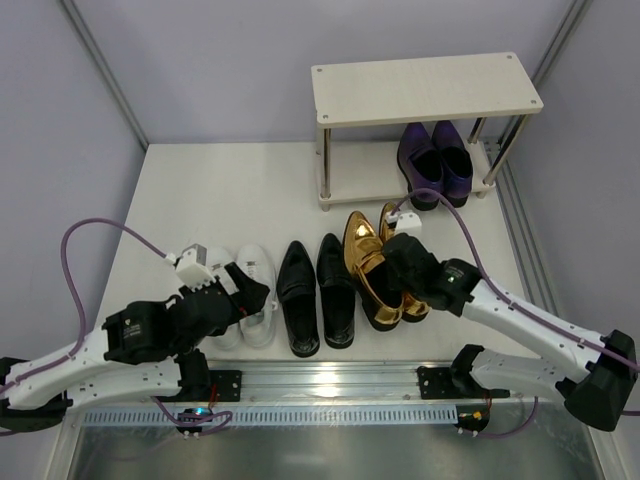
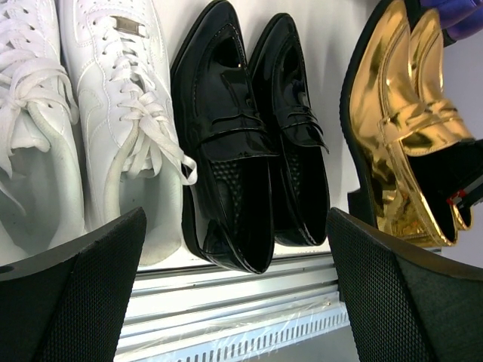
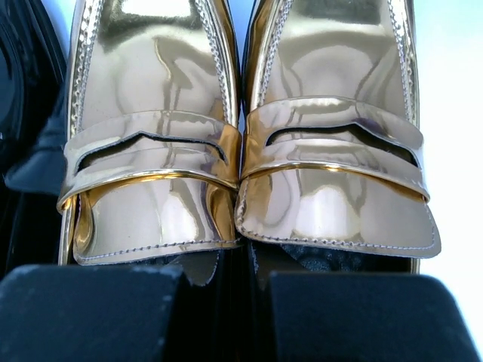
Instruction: Place and organize the shoes onto the shoe shelf
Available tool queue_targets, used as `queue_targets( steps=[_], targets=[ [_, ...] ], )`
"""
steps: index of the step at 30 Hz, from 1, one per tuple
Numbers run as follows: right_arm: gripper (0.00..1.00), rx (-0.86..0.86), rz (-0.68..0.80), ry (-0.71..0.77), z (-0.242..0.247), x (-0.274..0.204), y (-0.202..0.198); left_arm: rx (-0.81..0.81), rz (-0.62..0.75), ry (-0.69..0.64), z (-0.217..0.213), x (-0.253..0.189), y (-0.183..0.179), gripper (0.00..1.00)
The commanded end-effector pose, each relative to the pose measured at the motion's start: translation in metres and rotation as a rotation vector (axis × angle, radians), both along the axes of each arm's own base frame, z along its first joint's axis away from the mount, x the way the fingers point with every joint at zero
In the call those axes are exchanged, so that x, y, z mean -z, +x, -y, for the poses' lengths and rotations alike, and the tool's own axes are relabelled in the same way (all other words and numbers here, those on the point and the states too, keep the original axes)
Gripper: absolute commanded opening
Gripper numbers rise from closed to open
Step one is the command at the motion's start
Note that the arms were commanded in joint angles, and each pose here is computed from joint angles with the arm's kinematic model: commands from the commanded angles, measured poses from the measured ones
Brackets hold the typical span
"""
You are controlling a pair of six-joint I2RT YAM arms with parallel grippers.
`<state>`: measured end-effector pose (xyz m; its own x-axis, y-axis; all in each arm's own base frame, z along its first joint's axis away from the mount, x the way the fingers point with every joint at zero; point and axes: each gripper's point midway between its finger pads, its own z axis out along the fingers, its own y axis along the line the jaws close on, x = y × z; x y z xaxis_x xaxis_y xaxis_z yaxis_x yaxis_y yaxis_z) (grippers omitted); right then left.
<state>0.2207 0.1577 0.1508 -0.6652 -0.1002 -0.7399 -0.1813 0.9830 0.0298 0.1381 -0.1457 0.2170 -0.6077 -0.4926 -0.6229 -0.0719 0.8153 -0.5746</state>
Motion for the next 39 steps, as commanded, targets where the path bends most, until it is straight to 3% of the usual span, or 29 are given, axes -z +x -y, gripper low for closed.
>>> queue_targets(
  steps=[1, 16, 28, 39],
  targets=[
    [0.04, 0.052, 0.280, 0.098, -0.026, -0.083, 0.057, -0.032, 0.024, -0.011, 0.002, -0.004, 0.007, 0.99],
    [0.04, 0.130, 0.450, 0.104, -0.033, -0.159, 0.178, -0.067, 0.004, -0.039, -0.012, 0.002, 0.003, 0.98],
    [0.04, 0.051, 0.490, 0.114, -0.046, -0.148, 0.256, -0.089, 0.007, -0.025, -0.027, -0.001, 0.000, 0.98],
    [0.04, 0.042, 0.567, 0.122, -0.066, -0.160, 0.302, -0.111, 0.009, -0.010, -0.044, -0.004, -0.002, 0.99]
  ],
)
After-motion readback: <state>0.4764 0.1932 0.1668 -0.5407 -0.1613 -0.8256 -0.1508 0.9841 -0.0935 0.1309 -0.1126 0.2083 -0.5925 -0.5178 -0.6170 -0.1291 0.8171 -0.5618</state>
